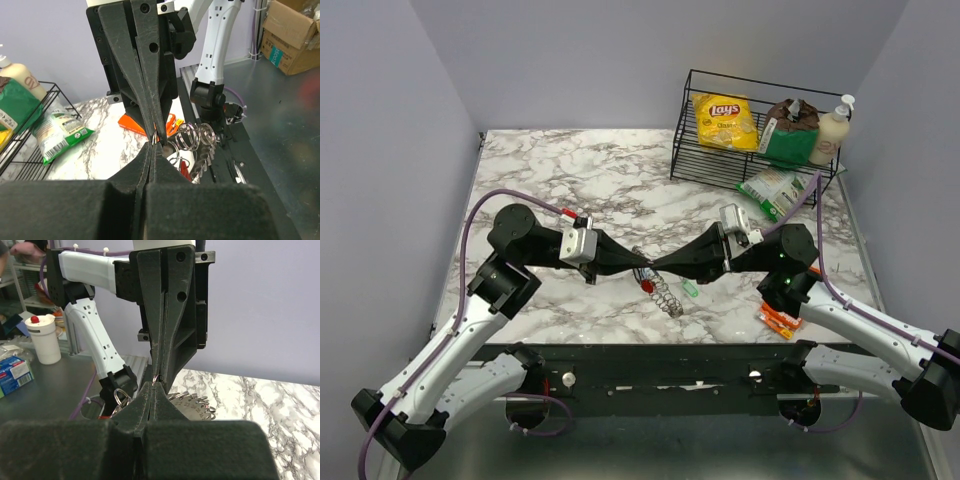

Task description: Put the keys on the keyring

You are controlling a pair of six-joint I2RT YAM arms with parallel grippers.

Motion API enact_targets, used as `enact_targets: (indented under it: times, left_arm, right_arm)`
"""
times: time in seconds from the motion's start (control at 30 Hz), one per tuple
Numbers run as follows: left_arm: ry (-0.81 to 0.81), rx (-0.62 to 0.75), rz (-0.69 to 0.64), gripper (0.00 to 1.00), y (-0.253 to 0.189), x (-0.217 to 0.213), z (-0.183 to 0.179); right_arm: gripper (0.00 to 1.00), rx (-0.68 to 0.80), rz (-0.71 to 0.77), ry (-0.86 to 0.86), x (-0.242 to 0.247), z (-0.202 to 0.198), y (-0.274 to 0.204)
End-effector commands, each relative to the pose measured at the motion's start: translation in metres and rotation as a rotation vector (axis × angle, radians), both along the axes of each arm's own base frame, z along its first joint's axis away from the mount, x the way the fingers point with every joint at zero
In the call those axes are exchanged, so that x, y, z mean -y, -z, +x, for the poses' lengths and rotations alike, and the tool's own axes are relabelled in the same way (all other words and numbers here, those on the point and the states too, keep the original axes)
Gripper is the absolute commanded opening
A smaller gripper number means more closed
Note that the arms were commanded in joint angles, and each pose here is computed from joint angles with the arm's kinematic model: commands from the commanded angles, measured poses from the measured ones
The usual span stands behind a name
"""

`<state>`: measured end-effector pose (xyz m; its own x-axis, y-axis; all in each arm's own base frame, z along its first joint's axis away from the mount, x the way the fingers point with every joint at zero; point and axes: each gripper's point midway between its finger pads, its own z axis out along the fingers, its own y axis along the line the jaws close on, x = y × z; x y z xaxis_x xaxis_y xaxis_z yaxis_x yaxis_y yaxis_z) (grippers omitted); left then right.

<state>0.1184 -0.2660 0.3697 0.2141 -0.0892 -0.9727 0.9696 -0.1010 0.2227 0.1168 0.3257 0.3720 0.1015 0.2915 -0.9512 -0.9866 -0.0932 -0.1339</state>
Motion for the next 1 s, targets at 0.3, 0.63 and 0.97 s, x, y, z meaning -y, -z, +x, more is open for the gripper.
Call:
enact_targets:
  times: [0.3, 0.63, 0.97]
  left_arm:
    - [-0.132, 0.047, 0.068, 0.0, -0.001, -0.007, 0.017]
    - [-0.264, 0.097, 0.211, 0.0, 0.018, -0.014, 0.037]
    - [-0.323, 0.132, 0.287, 0.0, 0.026, -0.013, 0.042]
  right_arm:
    - [0.3, 0.018, -0.007, 0.067, -0.001, 0.012, -0.004]
    - [0.86, 0.016, -0.044, 0.233, 0.005, 0.037, 0.001]
    - [0.77, 0.013, -0.131, 0.234, -0.008, 0.05, 0.012]
